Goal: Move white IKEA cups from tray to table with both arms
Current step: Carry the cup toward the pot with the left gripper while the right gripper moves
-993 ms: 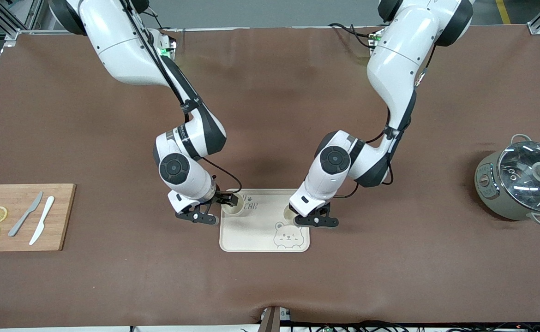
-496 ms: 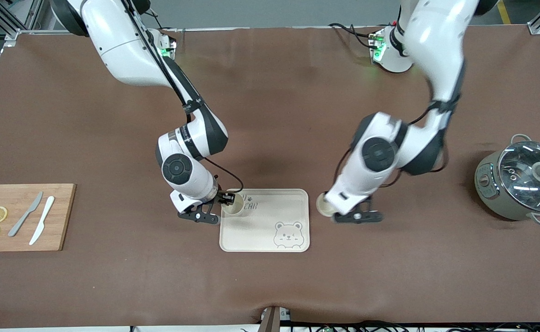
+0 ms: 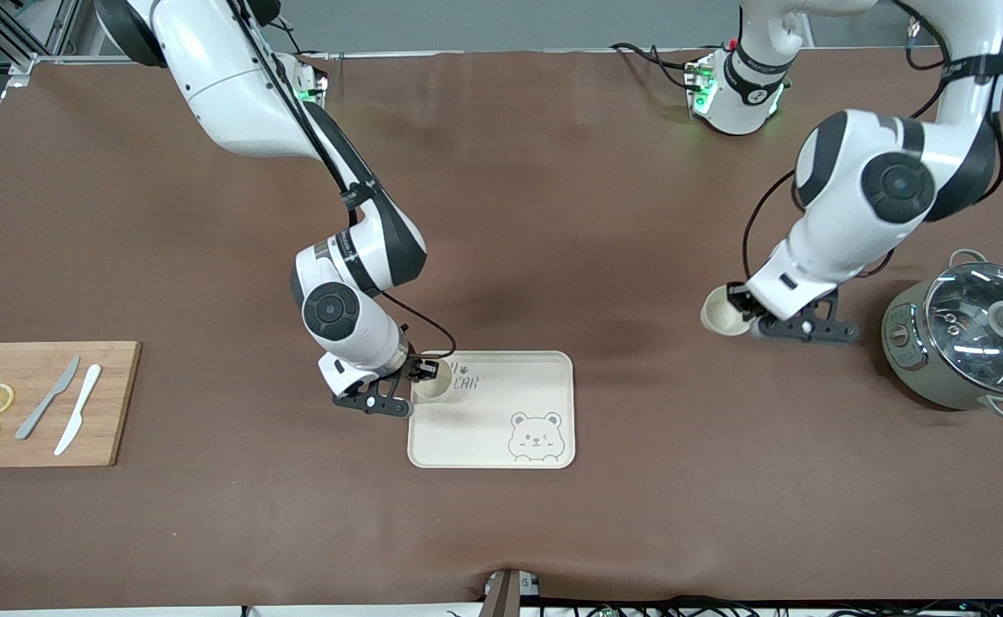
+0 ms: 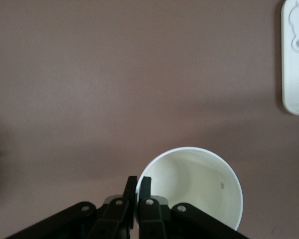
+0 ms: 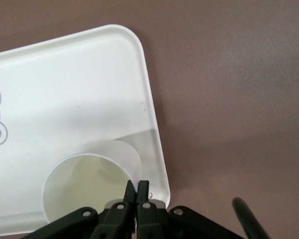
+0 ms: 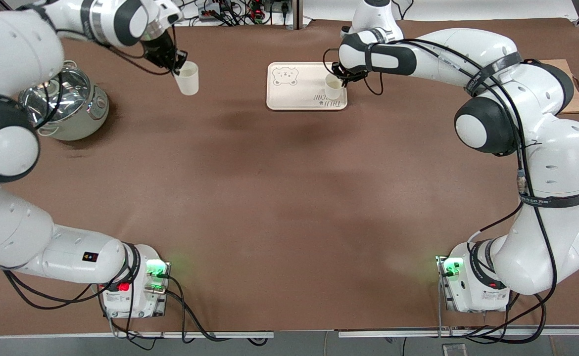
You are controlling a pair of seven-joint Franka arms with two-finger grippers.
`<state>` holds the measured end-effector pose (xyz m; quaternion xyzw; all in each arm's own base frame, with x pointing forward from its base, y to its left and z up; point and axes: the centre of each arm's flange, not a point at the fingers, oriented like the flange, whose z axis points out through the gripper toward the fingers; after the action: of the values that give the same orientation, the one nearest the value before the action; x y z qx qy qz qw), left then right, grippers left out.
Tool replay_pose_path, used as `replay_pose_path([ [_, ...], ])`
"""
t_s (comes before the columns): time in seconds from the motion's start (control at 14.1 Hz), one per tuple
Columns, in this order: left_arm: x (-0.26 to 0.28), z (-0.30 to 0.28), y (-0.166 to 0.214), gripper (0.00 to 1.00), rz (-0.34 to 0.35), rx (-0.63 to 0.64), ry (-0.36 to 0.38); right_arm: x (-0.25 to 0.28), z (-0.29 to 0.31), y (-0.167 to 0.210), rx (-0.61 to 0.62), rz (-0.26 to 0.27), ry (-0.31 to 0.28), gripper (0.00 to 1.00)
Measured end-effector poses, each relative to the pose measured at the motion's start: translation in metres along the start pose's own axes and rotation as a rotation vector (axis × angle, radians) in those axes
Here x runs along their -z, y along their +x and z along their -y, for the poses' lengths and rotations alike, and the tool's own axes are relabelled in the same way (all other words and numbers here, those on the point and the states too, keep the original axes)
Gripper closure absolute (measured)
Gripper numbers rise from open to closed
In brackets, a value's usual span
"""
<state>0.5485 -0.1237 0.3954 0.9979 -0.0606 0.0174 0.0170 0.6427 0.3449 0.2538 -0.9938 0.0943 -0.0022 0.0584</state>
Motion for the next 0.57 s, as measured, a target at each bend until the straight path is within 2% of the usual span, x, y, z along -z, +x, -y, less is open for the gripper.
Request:
replay_pose_path([
  [0.28, -0.043, 0.027, -0.058, 0.94, -0.039, -0.04, -0.02, 0.027, 0.001, 0.016, -0.01, -0.04, 0.019, 0.98],
  [0.57, -0.091, 0.033, -0.096, 0.94, -0.104, -0.049, -0.009, 0.065, -0.038, 0.056, -0.033, -0.074, 0.003, 0.98],
])
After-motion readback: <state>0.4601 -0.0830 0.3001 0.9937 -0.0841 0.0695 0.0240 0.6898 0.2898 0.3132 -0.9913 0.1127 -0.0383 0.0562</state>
